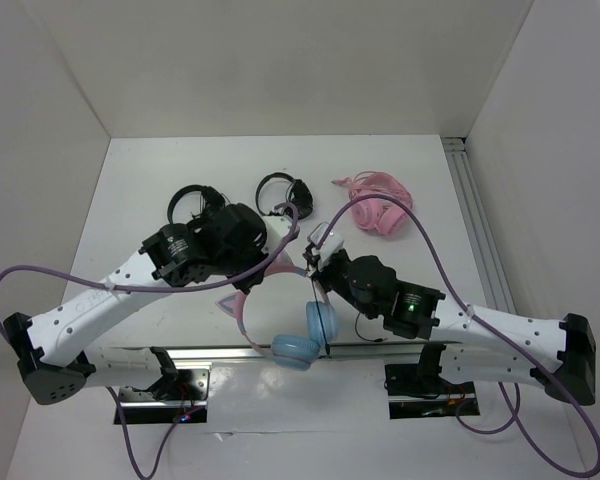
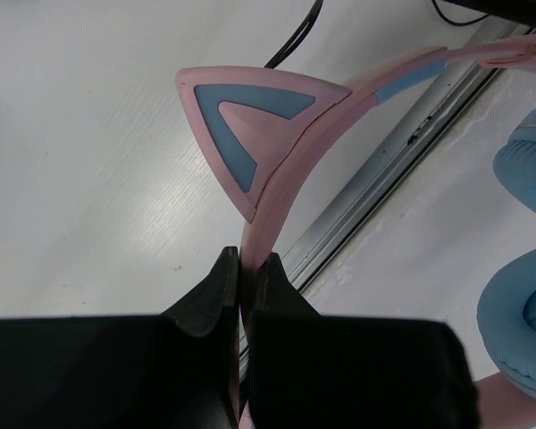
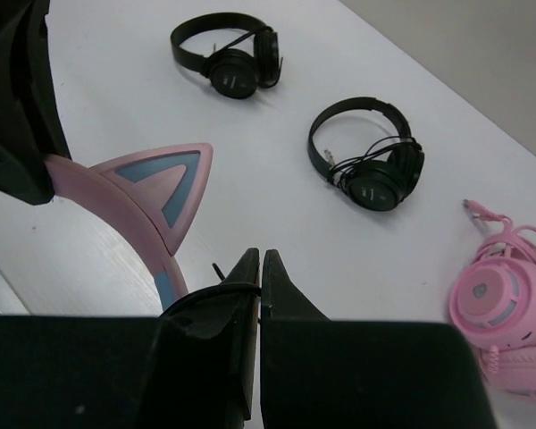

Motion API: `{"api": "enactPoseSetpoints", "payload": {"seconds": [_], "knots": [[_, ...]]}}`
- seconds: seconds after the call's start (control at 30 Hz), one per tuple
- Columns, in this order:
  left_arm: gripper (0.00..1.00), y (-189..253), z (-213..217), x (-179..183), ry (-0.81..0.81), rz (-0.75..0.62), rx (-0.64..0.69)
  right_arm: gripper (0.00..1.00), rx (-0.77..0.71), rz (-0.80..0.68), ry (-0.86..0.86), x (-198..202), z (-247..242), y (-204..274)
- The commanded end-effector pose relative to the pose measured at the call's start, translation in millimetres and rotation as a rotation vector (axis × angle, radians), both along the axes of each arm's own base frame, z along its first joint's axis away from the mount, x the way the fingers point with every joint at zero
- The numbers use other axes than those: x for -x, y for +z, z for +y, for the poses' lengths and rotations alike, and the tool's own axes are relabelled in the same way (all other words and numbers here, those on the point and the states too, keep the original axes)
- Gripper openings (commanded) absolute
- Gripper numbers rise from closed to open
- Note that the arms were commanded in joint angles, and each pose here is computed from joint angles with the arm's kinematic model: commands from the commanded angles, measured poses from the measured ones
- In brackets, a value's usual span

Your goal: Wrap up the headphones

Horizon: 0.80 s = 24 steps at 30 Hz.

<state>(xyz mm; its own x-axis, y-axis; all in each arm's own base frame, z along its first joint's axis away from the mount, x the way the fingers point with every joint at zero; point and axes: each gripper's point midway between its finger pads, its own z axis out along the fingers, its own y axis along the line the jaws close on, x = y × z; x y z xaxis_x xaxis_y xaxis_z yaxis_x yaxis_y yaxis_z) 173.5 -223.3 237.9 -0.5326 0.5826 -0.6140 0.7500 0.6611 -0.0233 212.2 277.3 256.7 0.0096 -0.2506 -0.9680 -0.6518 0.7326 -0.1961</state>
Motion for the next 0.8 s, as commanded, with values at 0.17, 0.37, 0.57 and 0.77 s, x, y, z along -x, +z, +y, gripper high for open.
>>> {"api": "enactPoseSetpoints", "payload": {"seconds": [0.17,0.37,0.57,0.77], "knots": [[0.0,71.7,-27.7,25.4,-0.185,-0.09,0.297,0.0,0.089,0.037,0.057,2.8,9.1,-20.5],[0.0,89.7,-22.0,42.6,-0.271,-0.135,0.369,0.0,0.075,0.077,0.152,0.5,18.0,-31.5],[0.0,98.7,-15.9,47.9,-0.274,-0.164,0.392,0.0,0.058,0.11,0.192,-15.3,20.8,-38.7],[0.0,117.2,-15.0,37.2,-0.221,-0.231,0.43,0.0,0.06,0.167,0.327,-9.5,44.3,-57.0]]}}
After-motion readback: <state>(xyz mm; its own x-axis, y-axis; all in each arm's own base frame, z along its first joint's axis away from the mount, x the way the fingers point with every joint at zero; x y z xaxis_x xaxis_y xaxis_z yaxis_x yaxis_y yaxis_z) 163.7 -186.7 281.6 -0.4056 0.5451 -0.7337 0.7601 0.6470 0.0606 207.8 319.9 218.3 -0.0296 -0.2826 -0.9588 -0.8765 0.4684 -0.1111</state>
